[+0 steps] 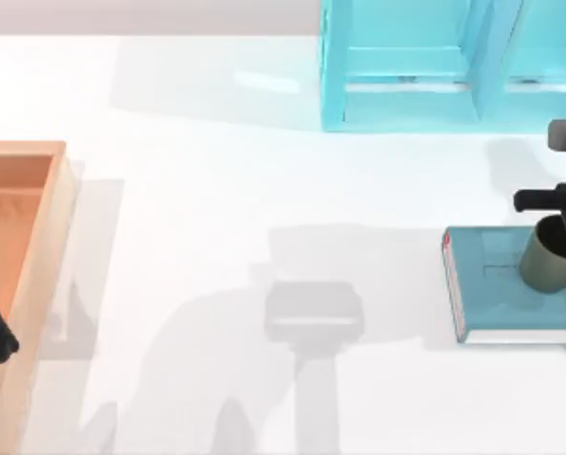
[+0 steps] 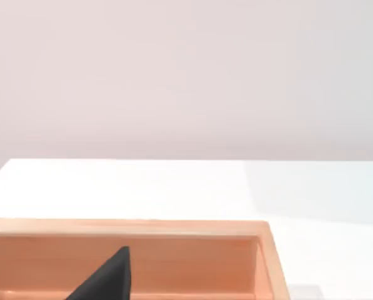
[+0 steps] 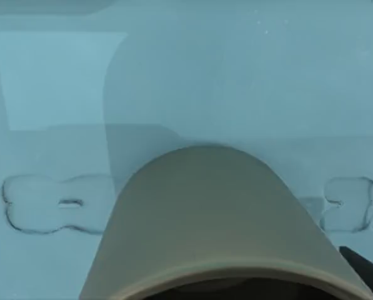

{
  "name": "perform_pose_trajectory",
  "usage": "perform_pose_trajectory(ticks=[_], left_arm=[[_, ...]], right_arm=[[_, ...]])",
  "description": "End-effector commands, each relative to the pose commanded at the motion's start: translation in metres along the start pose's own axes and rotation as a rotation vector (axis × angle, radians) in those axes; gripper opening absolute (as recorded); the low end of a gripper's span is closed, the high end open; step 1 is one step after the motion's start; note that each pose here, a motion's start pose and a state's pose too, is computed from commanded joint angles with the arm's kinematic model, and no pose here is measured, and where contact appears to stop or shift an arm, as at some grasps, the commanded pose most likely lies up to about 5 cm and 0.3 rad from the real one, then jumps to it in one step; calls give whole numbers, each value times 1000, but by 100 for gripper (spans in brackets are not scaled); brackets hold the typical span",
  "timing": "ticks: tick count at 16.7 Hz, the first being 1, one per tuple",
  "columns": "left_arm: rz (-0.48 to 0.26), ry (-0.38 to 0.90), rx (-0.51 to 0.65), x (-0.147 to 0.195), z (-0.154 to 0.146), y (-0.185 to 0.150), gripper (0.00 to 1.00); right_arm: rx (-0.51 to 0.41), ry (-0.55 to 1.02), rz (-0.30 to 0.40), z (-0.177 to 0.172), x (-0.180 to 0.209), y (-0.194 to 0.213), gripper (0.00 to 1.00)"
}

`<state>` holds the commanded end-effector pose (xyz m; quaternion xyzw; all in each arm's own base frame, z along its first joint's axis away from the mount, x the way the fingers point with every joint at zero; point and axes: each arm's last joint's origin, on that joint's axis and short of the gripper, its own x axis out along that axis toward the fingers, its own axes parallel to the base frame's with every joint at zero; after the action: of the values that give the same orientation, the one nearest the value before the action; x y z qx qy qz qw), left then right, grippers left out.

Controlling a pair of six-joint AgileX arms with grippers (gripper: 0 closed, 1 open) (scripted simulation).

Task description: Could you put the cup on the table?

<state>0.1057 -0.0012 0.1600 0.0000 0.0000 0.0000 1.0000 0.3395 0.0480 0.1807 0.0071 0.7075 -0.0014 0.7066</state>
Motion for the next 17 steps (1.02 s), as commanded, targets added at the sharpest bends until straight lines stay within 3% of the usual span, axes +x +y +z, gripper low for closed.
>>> perform_pose_trajectory(ticks=[5,12,17], left_arm=[[0,0,0,0,0,0,100],[0,0,0,0,0,0,100],[0,0,0,0,0,0,100]], right_arm=[[3,-1,1,0,-1,-1,0],[3,0,0,0,-48,0,0],[3,5,0,1,-48,1,0]])
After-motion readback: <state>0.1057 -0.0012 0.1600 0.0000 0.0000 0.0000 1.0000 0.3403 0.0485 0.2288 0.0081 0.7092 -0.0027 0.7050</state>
